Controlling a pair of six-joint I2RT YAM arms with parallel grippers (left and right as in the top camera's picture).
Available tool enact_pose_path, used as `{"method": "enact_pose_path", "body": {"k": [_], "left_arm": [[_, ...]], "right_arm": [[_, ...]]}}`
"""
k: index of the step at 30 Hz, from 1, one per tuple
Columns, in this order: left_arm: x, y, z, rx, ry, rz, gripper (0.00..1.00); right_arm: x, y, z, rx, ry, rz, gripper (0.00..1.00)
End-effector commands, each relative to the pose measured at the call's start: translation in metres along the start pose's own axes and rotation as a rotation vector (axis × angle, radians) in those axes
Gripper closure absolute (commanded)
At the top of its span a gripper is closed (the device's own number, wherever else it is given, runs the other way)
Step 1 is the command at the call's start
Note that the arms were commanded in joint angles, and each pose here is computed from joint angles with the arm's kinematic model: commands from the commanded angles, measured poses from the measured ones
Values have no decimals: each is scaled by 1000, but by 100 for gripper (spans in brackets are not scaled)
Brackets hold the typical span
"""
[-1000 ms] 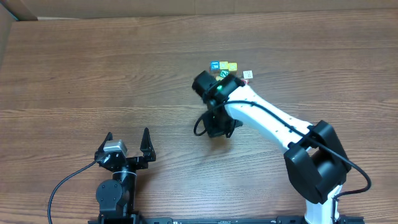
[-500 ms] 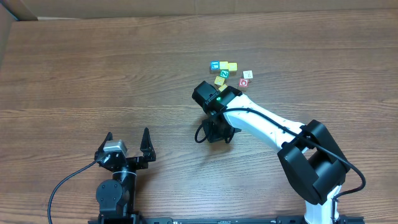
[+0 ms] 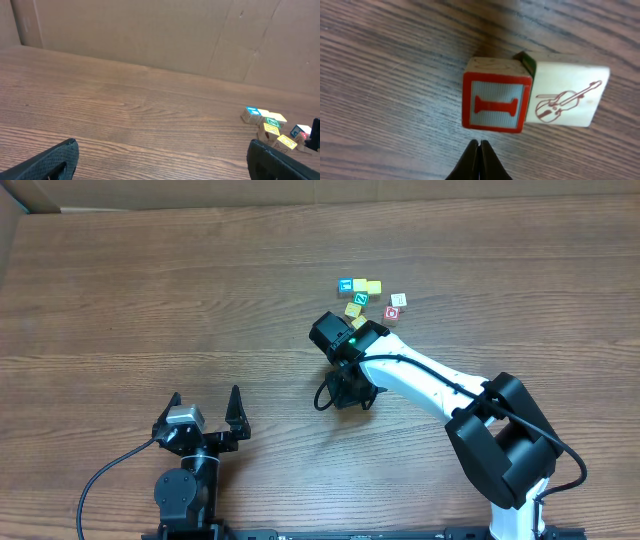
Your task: Flip 4 blocks
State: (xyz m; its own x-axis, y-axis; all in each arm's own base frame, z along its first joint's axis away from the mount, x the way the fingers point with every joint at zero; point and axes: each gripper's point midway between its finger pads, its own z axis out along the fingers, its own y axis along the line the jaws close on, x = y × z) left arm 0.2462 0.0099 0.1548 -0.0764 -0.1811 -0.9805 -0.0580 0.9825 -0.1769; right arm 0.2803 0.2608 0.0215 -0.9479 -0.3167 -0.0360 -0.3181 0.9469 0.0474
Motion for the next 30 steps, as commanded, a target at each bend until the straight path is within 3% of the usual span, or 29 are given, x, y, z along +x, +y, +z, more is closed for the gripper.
{"method": "enact_pose_path", "body": {"k": [1,30], "left_arm": [[0,-4,0,19,-4,20,0],[0,-4,0,19,-4,20,0]], "right_arm": [[-3,-3,0,21,-21,6,96],[-15,-5,-1,40,-75,26,96]]}}
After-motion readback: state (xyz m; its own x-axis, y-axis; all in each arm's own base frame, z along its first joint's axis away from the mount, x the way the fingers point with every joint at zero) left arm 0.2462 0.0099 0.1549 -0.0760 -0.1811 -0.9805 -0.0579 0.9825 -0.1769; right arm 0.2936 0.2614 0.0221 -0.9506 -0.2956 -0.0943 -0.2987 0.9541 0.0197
